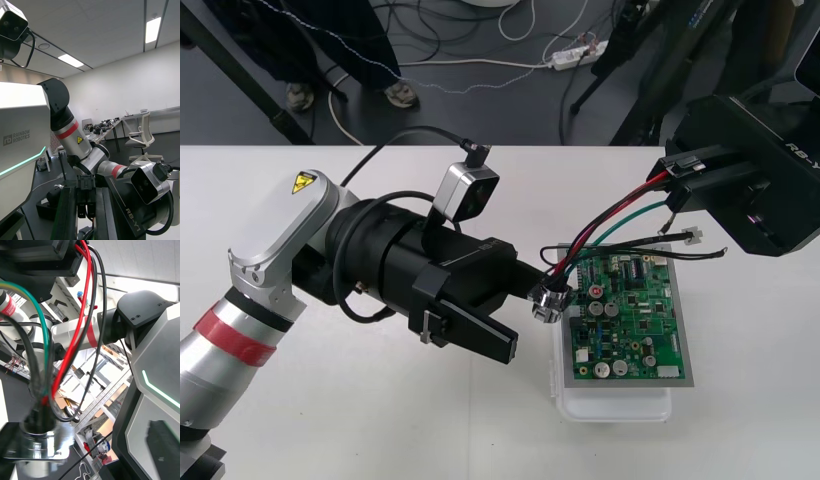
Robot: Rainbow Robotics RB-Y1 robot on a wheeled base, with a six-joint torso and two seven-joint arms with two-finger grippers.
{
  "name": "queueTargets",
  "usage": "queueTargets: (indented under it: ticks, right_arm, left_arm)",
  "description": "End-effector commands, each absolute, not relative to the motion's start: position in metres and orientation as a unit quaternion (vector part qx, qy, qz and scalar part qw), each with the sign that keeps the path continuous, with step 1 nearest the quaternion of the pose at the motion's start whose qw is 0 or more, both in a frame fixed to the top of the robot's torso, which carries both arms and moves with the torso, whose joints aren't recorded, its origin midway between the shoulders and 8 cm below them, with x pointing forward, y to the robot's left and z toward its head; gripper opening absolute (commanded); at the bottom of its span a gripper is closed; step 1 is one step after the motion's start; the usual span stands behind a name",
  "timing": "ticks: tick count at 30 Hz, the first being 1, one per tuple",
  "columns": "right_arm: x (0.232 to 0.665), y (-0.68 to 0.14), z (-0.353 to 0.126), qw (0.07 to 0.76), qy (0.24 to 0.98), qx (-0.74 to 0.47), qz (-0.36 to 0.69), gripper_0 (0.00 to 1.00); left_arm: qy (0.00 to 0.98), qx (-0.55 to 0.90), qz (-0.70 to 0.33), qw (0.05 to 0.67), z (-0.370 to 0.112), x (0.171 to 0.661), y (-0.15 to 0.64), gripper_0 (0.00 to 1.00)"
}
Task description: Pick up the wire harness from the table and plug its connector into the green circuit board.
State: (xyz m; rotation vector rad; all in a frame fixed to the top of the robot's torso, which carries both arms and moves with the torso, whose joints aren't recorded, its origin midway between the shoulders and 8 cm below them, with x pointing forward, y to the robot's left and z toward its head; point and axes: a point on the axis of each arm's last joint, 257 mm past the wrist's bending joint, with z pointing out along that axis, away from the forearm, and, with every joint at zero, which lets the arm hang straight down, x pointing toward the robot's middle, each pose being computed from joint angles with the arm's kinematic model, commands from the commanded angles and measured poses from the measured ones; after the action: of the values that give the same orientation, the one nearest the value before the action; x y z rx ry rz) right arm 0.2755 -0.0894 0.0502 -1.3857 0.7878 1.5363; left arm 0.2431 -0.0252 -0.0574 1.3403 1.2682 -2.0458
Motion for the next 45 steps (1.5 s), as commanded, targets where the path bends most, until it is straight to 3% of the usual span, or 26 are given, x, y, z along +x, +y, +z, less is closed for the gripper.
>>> queueTargets:
  ticks: [1, 15, 36, 45]
  right_arm:
    - [0.261, -0.083, 0.062, 0.441, 0.289, -0.576, 0.625, 0.00]
    - [0.266, -0.084, 0.045, 0.439, 0.312, -0.570, 0.621, 0.00]
    - [0.288, -0.101, 0.028, 0.474, 0.357, -0.569, 0.569, 0.00]
    - [0.290, -0.103, 0.025, 0.478, 0.361, -0.568, 0.565, 0.00]
  left_arm:
    - [0.431, 0.525, -0.693, 0.241, -0.055, 0.242, -0.018, 1.00]
    - [0.441, 0.551, -0.645, 0.293, -0.044, 0.254, 0.024, 1.00]
    - [0.524, 0.519, -0.555, 0.384, -0.027, 0.319, 0.065, 1.00]
    - [0.540, 0.498, -0.517, 0.439, 0.004, 0.345, 0.075, 1.00]
